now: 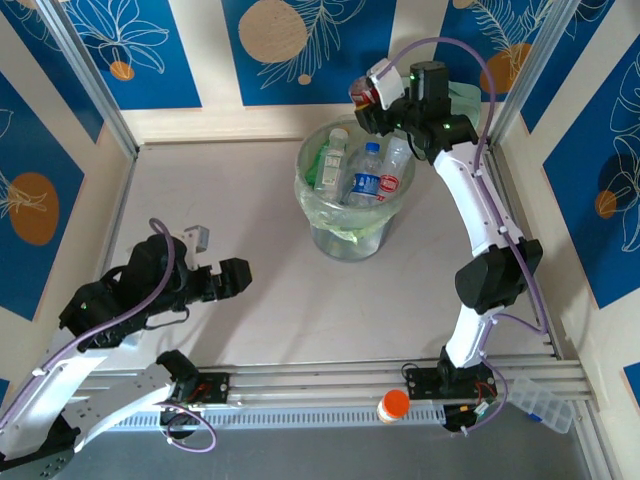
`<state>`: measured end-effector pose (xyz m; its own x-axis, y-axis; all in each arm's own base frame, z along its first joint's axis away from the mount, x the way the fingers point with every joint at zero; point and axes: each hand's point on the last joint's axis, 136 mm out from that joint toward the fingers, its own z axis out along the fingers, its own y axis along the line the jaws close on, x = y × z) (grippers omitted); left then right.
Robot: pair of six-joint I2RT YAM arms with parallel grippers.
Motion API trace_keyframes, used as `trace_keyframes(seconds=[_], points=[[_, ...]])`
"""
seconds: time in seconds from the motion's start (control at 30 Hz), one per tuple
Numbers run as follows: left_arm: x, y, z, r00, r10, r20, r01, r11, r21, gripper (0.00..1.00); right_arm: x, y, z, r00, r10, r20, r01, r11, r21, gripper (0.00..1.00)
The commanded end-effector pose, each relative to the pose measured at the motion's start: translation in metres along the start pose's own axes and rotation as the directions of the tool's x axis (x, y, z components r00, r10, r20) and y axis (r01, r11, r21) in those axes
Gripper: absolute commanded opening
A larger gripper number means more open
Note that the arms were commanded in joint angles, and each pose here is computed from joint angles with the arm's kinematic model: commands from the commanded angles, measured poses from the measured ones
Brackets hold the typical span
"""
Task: Put the plastic bottles in the bin
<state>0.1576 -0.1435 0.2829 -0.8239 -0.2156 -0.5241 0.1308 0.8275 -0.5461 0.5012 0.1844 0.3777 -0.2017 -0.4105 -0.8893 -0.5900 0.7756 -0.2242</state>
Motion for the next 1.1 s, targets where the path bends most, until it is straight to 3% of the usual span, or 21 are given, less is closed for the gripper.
trace_keyframes(seconds=[0.0,0.13,0.23,0.33,0.67,0.83,1.07], points=[[-0.006,0.0,-0.003,1.0,0.017,0.015,-0.017,1.0,-0.007,0.98,0.016,0.01,0.005,0.998,-0.048,-0.047,0.046,0.999,-0.027,0.54],[-0.008,0.0,-0.001,1.0,0.023,0.013,-0.023,1.0,-0.011,0.99,0.027,0.007,0.009,0.996,-0.04,-0.076,0.039,0.999,-0.019,0.55],[-0.008,0.0,0.0,1.0,0.024,0.009,-0.023,1.0,-0.015,0.98,0.028,0.008,0.008,0.997,-0.036,-0.074,0.034,0.999,-0.027,0.62],[-0.009,0.001,0.001,1.0,0.023,0.009,-0.023,1.0,-0.018,0.99,0.024,0.012,0.006,0.998,-0.019,-0.056,0.016,0.998,-0.053,0.69],[-0.012,0.0,0.003,1.0,0.02,0.01,-0.019,1.0,-0.013,0.99,0.012,0.019,0.002,1.0,0.009,-0.017,-0.011,0.995,-0.102,0.72],[-0.012,0.0,0.004,1.0,0.02,0.006,-0.02,1.0,-0.011,0.99,-0.008,0.02,-0.003,0.998,0.059,0.037,-0.054,0.99,-0.132,0.78],[-0.014,-0.001,0.003,1.0,0.019,0.009,-0.019,1.0,-0.011,0.99,-0.029,0.017,-0.002,0.979,0.181,0.09,-0.162,0.969,-0.188,0.71]])
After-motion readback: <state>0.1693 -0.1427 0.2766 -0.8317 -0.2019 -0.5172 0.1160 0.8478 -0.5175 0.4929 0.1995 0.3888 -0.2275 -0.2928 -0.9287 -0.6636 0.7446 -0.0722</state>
